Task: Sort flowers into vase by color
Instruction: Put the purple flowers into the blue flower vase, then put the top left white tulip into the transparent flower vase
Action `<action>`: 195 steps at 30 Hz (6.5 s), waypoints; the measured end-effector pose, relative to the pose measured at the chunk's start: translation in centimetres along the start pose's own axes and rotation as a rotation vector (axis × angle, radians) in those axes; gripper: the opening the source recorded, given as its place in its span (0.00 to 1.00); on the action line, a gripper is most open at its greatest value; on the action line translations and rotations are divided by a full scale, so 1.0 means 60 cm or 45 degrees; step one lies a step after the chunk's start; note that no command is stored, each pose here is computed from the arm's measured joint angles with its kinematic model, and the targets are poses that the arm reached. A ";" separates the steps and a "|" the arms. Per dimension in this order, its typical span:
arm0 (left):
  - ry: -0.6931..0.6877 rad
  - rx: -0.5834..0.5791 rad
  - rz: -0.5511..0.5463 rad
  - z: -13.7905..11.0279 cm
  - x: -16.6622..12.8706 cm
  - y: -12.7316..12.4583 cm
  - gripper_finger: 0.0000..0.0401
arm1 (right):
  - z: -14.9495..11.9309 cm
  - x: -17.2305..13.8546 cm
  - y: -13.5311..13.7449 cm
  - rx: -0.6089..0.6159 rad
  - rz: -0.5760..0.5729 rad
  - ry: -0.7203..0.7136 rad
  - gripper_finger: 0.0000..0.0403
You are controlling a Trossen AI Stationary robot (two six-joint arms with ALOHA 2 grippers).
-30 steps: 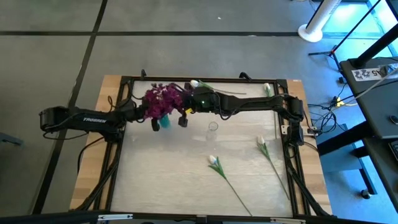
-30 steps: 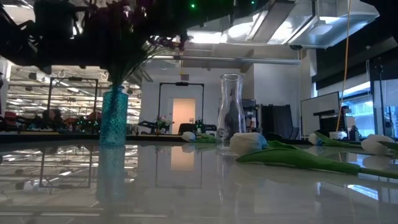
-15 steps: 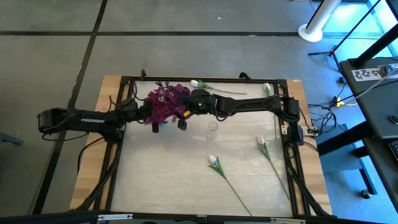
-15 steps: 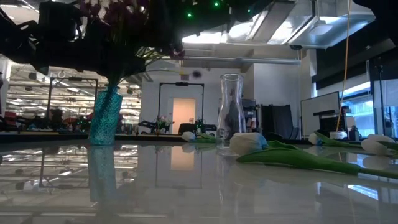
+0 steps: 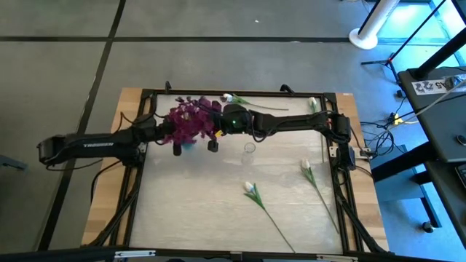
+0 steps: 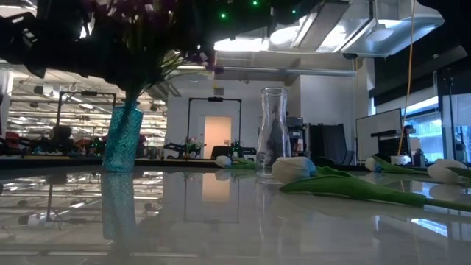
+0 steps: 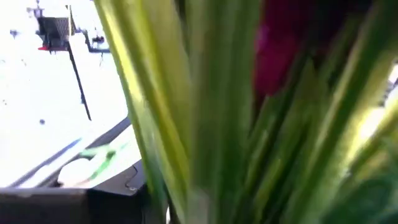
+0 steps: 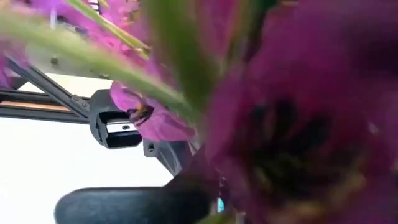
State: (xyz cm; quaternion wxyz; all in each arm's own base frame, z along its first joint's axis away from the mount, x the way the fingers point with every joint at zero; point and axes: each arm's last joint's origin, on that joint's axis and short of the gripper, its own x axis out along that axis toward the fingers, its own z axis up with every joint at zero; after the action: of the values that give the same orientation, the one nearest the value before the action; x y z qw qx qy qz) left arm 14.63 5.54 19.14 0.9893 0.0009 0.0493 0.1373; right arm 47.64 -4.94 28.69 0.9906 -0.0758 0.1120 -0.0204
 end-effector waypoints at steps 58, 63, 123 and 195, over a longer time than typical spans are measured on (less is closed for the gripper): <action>0.660 -0.357 0.424 0.119 -0.074 -0.026 0.53 | 0.077 -0.184 -0.020 0.010 0.014 0.631 0.64; 0.746 -0.384 0.425 0.125 -0.087 -0.026 0.53 | 0.052 -0.199 -0.055 0.016 -0.120 0.829 0.64; 0.696 -0.182 0.170 0.137 -0.093 -0.061 0.53 | -0.329 -0.081 -0.333 0.410 -0.218 1.178 0.19; 0.704 -0.178 0.171 0.136 -0.093 -0.061 0.53 | -0.064 -0.306 0.156 0.279 -0.374 -0.853 0.03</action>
State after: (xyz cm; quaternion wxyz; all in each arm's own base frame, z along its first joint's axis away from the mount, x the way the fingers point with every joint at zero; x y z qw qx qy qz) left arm 11.07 0.60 27.73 0.9247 -0.1015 0.3072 0.2007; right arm 29.12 4.81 27.57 0.9610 0.0128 -0.2328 -0.1483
